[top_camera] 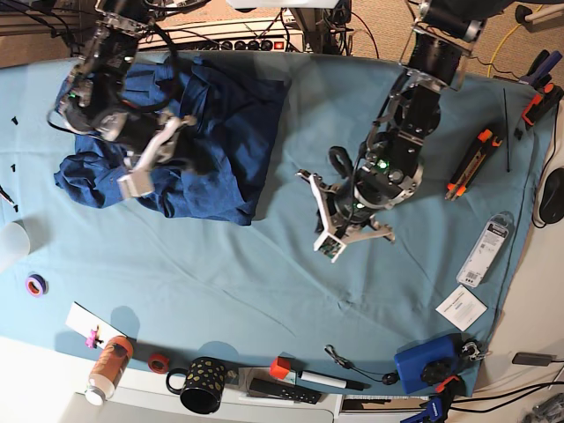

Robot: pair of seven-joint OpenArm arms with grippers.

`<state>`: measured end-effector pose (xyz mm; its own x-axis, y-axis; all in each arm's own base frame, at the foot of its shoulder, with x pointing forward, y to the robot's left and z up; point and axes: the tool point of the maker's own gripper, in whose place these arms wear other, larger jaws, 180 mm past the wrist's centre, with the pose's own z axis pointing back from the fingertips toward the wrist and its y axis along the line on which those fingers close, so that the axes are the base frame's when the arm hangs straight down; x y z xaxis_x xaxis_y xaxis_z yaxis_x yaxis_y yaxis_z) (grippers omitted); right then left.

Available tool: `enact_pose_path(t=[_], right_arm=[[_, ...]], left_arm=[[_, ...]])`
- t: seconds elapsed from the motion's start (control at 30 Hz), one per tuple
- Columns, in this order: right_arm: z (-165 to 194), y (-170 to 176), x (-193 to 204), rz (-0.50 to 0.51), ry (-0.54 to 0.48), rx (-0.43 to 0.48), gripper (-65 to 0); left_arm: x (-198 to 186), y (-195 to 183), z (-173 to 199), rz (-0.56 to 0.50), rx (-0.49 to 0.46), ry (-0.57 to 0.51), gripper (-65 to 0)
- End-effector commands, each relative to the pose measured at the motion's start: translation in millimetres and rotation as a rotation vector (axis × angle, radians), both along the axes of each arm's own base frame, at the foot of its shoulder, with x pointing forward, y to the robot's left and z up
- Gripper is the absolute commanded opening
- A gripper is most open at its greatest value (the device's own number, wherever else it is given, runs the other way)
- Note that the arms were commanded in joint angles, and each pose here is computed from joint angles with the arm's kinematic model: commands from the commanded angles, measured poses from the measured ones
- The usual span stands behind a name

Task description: Layout the t-shirt on the table in an organized manner, then fold the t-shirt properly

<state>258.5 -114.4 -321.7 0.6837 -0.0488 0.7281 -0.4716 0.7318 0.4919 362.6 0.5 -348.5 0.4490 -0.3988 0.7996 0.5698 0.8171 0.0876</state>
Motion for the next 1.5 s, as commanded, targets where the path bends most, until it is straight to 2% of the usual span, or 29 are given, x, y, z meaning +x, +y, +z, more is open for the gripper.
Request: enact_pose_path(t=[0.0,0.17,0.3,0.4,0.57,0.77,0.97,1.13,1.23,1.3,1.47], right_arm=[[13,7,10,-0.005,-0.063,0.019,-65.0],[-4,47,13,0.038,-0.060,-0.040,-65.0],[-22,64,12,0.090,-0.063,-0.174,-65.0],[-34,57,18,0.046,-0.043,-0.276,-65.0],[-45,32,26,-0.047,-0.015,-0.394,-65.0],[-41,-8,46,-0.167,-0.034,-0.528,-65.0],[-13,-82,78,-0.414,-0.104,-0.739,-65.0],[9,-123,90,-0.543,-0.135,-0.854,-65.0],[12,-128,91,-0.566,-0.135,-0.855,-65.0],[9,-119,91,-0.545,-0.128,-0.804,-65.0],[7,-59,92,-0.317,-0.166,-0.578,-65.0]], left_arm=[[6,-5,14,-0.004,-0.027,-0.044,-65.0],[-4,-5,3,-0.003,-0.028,-0.013,-65.0],[-9,-5,-2,-0.003,-0.027,0.000,-65.0],[-11,-4,-4,-0.003,-0.024,0.005,-65.0],[-11,-4,-4,-0.003,-0.024,0.006,-65.0],[-12,-5,-5,-0.008,-0.025,0.008,-65.0],[-13,-5,-5,-0.008,-0.028,0.011,-65.0],[-16,-7,-8,-0.012,-0.042,0.024,-65.0],[-18,-7,-9,-0.012,-0.041,0.027,-65.0],[-18,-7,-9,-0.012,-0.041,0.027,-65.0],[-17,-8,-8,-0.012,-0.045,0.021,-65.0]])
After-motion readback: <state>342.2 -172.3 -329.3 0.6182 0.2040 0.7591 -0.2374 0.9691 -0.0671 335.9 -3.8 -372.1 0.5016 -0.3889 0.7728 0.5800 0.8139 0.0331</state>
